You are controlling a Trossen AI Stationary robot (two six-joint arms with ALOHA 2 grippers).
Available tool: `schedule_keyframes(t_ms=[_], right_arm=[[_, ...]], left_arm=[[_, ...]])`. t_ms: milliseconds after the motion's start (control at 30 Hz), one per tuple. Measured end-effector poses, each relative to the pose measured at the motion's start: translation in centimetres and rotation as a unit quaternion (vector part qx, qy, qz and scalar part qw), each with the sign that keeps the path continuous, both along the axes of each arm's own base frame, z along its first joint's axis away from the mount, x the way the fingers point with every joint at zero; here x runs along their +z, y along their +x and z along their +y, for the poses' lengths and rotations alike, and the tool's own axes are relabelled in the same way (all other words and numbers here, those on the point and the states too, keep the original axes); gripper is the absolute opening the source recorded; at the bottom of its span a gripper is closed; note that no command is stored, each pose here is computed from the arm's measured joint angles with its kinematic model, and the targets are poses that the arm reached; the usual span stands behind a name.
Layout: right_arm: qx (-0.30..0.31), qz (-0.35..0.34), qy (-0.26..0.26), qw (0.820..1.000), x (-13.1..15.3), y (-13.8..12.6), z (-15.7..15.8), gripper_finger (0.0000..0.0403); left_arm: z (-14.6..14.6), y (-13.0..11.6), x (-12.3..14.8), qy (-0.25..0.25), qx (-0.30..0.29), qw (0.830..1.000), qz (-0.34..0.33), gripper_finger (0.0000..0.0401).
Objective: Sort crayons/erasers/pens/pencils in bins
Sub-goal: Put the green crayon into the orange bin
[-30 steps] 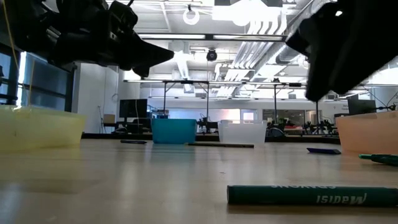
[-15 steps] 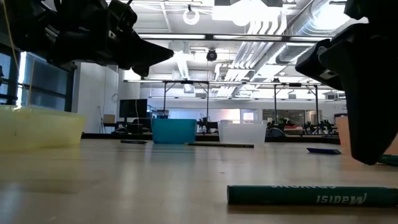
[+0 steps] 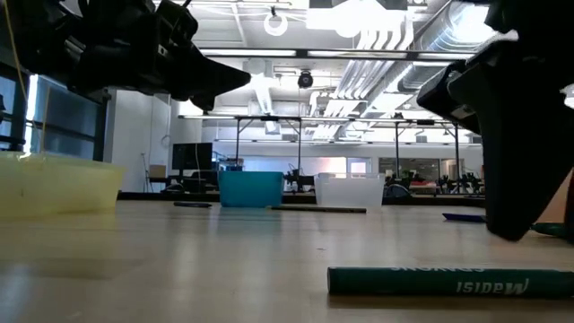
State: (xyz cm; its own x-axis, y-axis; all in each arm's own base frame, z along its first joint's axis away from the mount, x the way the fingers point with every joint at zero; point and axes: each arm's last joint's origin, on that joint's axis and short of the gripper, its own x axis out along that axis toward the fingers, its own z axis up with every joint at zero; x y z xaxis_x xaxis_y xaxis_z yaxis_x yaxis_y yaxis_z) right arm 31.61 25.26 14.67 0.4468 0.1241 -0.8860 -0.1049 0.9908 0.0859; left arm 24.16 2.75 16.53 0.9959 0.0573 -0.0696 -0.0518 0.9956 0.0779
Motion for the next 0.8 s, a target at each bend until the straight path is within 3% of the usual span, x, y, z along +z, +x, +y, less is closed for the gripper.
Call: schedule_keyframes(t_ms=[400, 800], right_arm=[[0.005, 0.013, -0.007, 1.0, -1.5, 0.5, -0.2, 0.012], [0.021, 0.032, -0.023, 0.999, -1.5, 0.7, -1.1, 0.0035]], left_arm=[[0.0, 0.0, -0.1, 0.0, 0.0, 1.0, 0.003, 0.0], [0.0, 0.0, -0.3, -0.002, 0.0, 1.0, 0.014, 0.0]])
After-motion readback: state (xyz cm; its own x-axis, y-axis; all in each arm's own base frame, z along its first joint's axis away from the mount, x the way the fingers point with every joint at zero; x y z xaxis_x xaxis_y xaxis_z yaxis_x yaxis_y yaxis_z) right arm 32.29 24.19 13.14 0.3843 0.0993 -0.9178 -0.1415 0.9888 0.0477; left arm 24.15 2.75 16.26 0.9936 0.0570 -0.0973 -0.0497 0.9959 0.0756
